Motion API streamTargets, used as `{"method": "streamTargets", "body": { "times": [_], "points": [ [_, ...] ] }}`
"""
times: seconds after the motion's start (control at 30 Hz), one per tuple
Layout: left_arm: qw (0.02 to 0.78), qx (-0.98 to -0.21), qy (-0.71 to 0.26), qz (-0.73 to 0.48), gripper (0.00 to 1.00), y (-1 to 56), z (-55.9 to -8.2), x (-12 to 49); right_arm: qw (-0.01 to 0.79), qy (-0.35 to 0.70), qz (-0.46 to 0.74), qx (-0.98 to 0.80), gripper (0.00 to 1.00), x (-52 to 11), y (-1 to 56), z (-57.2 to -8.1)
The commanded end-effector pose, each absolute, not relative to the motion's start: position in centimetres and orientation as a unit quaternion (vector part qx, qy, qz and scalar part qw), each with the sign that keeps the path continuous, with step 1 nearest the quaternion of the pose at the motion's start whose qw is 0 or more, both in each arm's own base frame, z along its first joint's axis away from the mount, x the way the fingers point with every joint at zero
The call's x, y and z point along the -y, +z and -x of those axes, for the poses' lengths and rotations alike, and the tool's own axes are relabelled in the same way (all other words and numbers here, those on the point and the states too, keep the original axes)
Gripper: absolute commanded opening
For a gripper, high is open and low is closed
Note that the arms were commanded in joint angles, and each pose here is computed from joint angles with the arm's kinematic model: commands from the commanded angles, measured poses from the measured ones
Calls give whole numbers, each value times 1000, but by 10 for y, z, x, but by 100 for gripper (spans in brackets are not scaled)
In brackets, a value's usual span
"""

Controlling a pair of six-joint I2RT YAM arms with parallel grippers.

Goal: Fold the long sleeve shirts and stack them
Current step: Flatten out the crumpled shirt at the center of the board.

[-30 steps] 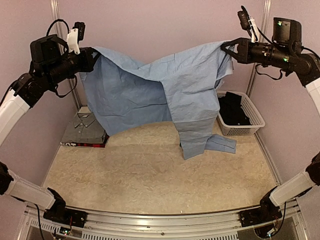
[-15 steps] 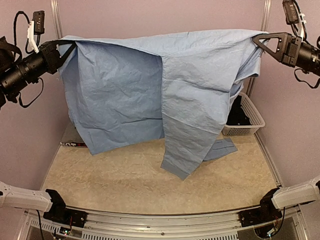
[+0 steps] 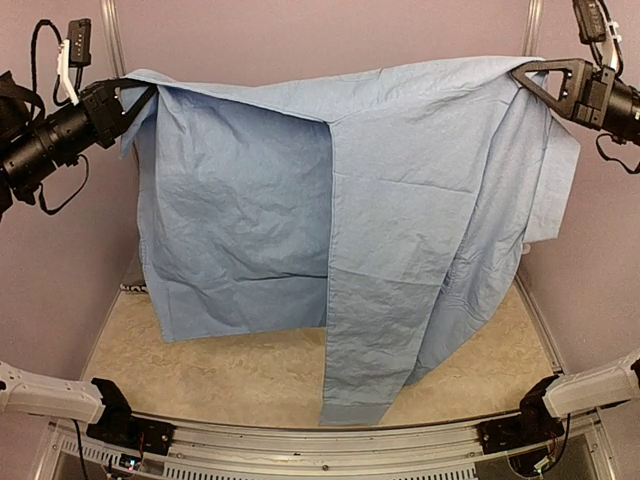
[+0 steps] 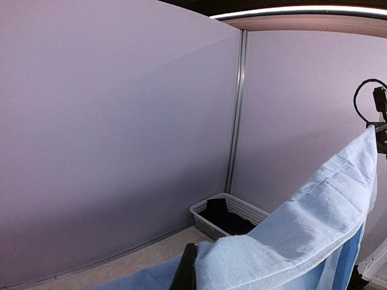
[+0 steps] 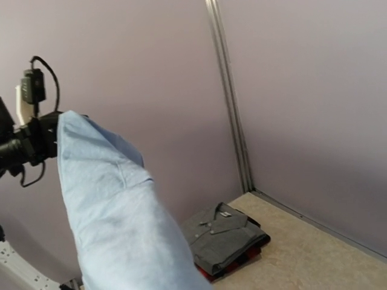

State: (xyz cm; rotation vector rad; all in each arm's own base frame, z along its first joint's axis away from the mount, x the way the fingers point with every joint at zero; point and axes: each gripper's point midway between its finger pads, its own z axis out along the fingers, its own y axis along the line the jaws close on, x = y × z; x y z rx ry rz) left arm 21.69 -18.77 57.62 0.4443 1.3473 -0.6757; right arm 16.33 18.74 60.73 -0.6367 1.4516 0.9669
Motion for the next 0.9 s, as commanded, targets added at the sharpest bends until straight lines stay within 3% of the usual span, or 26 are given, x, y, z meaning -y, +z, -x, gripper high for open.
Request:
{"method": "streamTargets", "body": {
  "times": [0.0,0.47,0.6,0.87],
  "points": [
    [722,-596,-298,-187,0,588,-224,186,618,387,252,-637,0,-180,606,-177],
    [684,-694,-186,-125,0,518,-342,192,636,248,137,-718,0,-173,554,-296],
    [680,-692,-199,-137,0,517,-342,198,641,267,153,-703,0,-179,566,-288],
    [686,-659,-247,-184,0,540,-278,202,595,355,229,-684,0,-200,568,-239]
  ]
}}
